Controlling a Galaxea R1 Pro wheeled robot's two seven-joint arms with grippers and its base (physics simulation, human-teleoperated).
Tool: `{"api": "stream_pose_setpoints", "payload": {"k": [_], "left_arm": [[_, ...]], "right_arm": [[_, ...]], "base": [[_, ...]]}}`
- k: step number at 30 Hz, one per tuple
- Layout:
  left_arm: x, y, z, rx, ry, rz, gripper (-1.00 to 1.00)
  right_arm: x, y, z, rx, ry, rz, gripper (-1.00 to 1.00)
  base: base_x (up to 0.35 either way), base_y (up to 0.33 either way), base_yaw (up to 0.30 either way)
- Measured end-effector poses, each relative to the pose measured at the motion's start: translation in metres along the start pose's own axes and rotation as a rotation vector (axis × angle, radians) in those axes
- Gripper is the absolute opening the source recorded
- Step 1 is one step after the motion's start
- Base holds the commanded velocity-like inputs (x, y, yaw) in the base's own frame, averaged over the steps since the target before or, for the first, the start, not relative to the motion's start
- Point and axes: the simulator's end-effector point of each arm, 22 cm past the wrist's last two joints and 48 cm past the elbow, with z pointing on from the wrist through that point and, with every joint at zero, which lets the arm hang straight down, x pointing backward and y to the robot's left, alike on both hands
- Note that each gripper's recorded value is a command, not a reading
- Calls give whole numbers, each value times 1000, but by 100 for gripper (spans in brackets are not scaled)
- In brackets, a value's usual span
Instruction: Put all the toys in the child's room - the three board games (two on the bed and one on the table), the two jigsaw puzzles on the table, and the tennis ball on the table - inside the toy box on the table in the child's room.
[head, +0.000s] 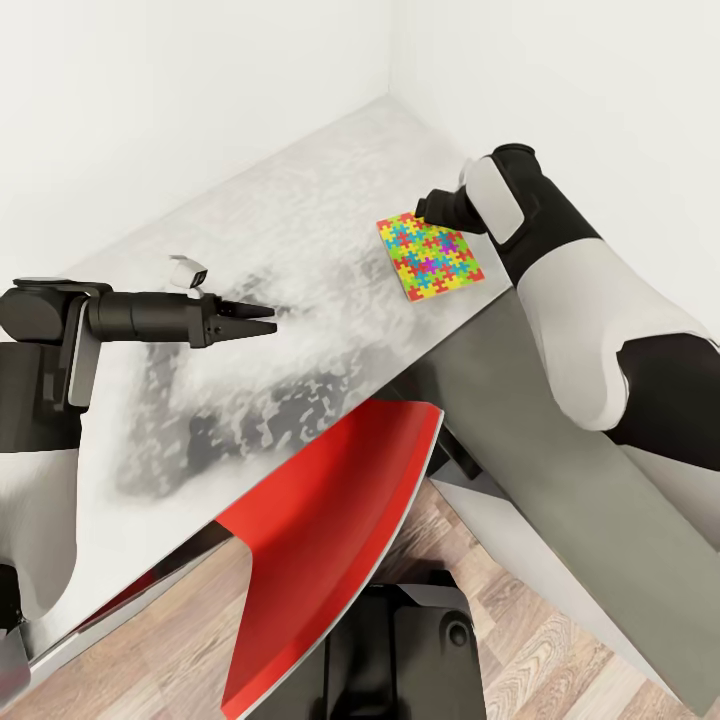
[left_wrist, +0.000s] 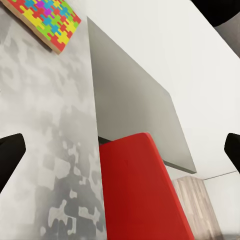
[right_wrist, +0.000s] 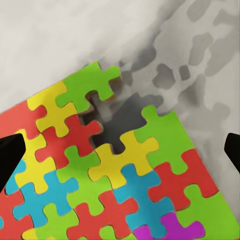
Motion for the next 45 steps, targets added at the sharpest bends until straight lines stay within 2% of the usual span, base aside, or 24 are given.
{"api": "stream_pose_setpoints", "payload": {"k": [45], "left_arm": [[2,-1,5,4,7,0,100]], "right_arm": [[0,1,1,-5,-5,3,100]], "base": [[-29,14,5]]}}
